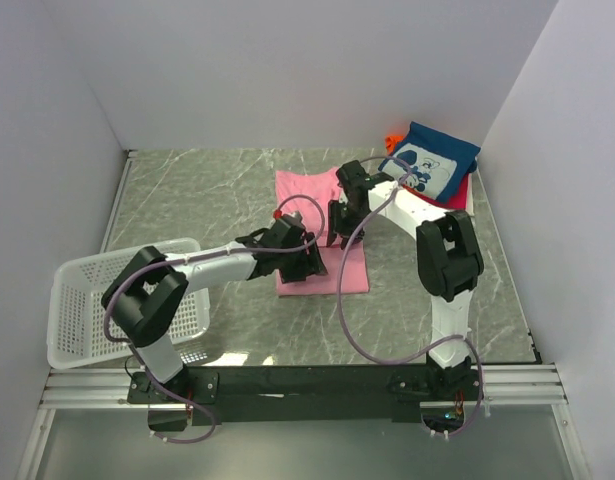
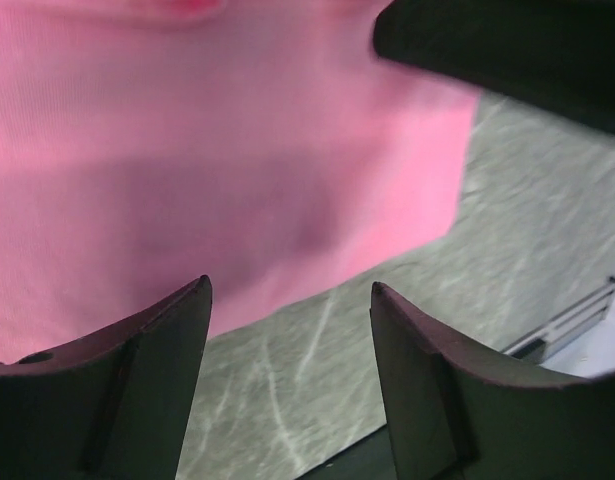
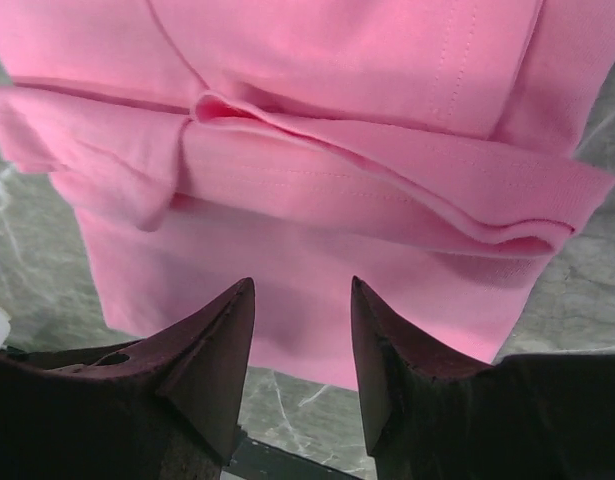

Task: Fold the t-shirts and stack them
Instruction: Fold the tshirt

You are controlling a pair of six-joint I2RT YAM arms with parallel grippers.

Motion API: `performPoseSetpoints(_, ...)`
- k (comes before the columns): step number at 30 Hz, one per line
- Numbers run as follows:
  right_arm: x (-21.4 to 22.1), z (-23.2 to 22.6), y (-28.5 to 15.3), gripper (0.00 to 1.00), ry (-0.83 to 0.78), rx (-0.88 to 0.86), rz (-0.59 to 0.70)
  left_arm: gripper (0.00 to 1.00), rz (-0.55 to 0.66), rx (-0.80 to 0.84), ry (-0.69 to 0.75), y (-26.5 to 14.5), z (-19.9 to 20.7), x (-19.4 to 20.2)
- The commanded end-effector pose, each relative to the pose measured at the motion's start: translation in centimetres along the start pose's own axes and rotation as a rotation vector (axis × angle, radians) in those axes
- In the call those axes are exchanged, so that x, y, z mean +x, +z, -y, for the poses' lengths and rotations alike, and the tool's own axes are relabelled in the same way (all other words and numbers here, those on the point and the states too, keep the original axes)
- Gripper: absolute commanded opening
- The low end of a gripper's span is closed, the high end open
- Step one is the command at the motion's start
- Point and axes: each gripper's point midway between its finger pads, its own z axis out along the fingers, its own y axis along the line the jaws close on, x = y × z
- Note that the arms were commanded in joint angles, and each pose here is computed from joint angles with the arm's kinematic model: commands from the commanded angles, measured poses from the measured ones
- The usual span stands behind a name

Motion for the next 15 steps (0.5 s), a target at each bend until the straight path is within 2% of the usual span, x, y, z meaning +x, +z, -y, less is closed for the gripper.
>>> performPoseSetpoints(1,0.2,0.8,1.4,0.5,0.017,0.03,-0.016,0.7,0.009,0.031,0.021,1.0,0.3,1.1)
performPoseSetpoints(11,-1.5,1.3,3.8,0.5,0.045,0.079,-0.016,0.7,-0.097,-0.085,0.113,3.0,-3.0,6.6)
performPoseSetpoints(15,-5.2,0.3,3.2,0.5,0.071,0.08,0.073,0.7,-0.129,-0.129,0.153,2.9,-4.2,8.6)
